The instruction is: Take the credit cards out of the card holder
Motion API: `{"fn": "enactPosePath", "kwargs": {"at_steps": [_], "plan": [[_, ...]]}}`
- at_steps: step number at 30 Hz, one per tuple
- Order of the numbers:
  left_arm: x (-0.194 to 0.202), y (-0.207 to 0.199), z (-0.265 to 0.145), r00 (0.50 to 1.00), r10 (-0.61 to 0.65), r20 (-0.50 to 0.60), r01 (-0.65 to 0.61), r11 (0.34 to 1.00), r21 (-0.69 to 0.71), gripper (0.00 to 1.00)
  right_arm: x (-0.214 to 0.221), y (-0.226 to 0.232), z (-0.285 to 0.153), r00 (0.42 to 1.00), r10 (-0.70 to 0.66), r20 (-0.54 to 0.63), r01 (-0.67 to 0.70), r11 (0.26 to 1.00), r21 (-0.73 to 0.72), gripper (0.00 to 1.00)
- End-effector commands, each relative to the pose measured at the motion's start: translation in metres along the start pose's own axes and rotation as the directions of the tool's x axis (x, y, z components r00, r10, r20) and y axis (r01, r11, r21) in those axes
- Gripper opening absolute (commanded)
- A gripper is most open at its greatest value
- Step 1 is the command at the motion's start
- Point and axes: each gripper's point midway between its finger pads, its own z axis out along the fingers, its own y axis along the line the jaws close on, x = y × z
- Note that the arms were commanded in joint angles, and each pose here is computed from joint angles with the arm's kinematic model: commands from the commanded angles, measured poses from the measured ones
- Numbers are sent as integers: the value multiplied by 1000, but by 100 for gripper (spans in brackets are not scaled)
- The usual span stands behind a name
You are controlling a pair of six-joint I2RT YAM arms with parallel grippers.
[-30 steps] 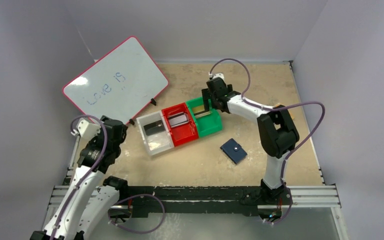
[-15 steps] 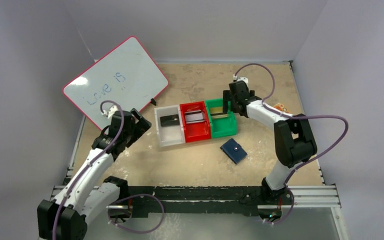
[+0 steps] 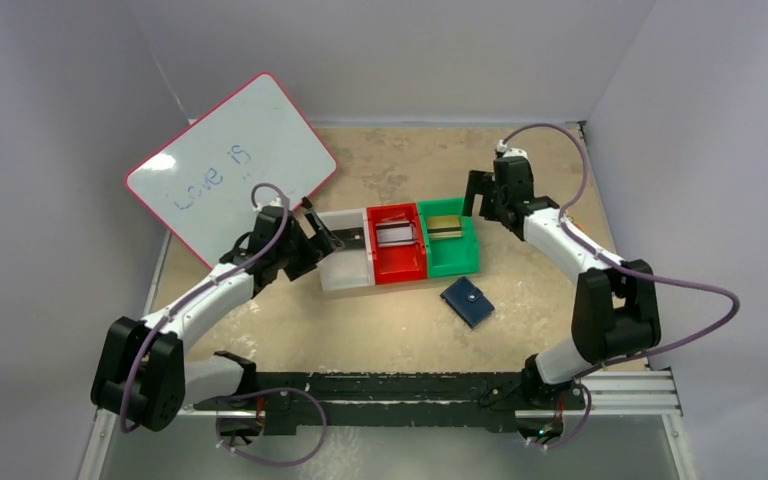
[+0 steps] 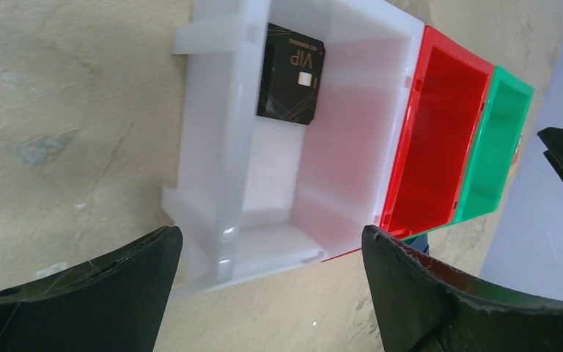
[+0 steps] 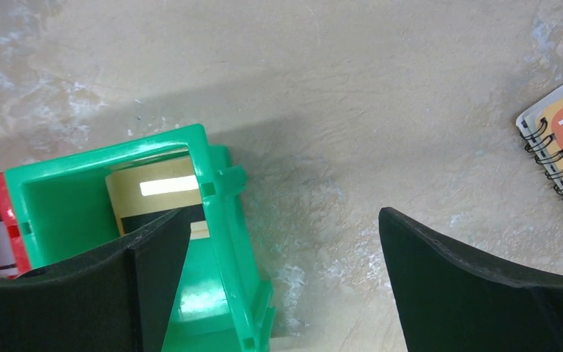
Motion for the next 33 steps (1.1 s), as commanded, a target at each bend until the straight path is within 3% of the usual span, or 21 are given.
{"fn": "enactPosePath", "kwargs": {"at_steps": [1, 13, 33], "plan": [[-16, -42, 4, 998, 52, 40, -56, 992, 112, 92, -10, 9, -18, 999, 53, 10, -52, 991, -125, 100], [-15, -64, 19, 996, 79, 32, -83, 986, 148, 87, 21, 46, -31, 983, 142, -117, -176, 913, -368, 100], [-47, -91, 68, 990, 125, 69, -133, 984, 117, 86, -20, 58, 8, 981, 143, -132, -183, 905, -385, 100]]}}
